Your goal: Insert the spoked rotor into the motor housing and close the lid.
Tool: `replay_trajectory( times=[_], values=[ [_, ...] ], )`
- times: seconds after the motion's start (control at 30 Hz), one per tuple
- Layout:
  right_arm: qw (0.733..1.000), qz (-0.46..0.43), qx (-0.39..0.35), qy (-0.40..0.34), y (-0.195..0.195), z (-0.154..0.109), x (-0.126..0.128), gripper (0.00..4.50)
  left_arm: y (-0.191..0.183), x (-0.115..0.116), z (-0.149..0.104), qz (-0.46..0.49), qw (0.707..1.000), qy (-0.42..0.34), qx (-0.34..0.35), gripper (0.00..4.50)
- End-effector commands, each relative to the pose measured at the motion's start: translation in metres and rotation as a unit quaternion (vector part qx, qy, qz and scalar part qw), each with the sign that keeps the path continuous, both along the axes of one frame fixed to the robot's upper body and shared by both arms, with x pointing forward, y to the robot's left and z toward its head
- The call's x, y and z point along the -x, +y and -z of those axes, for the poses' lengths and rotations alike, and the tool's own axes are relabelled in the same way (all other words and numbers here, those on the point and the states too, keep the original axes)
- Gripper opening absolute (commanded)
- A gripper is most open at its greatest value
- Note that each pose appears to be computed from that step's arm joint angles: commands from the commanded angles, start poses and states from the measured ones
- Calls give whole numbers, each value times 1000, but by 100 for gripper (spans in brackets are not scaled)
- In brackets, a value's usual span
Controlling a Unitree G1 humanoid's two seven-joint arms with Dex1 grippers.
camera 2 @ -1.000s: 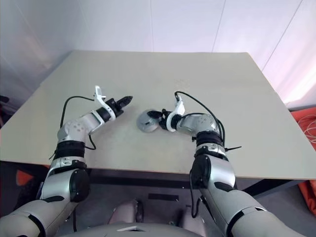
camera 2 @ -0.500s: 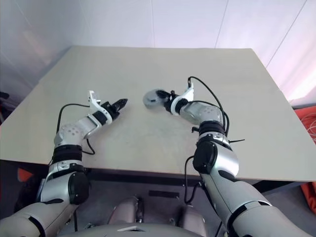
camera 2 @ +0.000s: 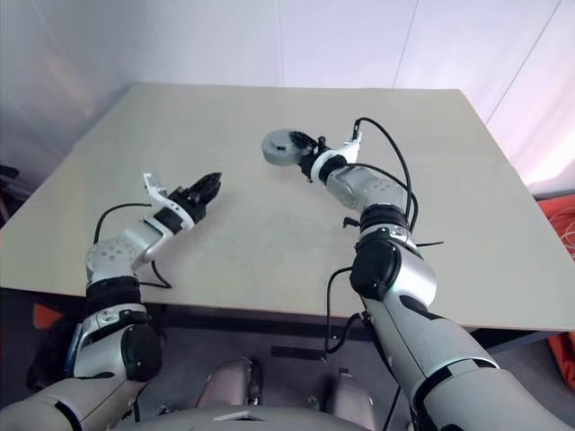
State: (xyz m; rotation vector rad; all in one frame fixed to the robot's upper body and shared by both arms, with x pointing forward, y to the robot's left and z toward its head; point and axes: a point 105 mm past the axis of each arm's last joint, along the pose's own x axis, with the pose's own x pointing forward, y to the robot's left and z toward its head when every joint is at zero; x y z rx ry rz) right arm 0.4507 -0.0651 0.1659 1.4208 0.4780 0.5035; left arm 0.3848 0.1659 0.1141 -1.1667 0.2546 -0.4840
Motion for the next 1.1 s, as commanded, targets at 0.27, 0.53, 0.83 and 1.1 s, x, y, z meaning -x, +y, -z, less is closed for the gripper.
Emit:
replay_trajectory(
  times=[0.27,0.53,0.83,1.1],
  values=[
    [995,-85,-21,-50,25,-27,16,207,-31,16,-38,124,984,-28,124,387],
    [989,-139,-14,-53,44,-20,34,207,-40,9,-50,138,978,-44,153,387],
    [988,-141,-11,-67,44,-25,38,207,-47,5,-41,137,981,-32,133,387],
    [987,-141,-4,-71,44,-25,39,207,-50,2,-41,128,986,-50,96,387]
  ],
)
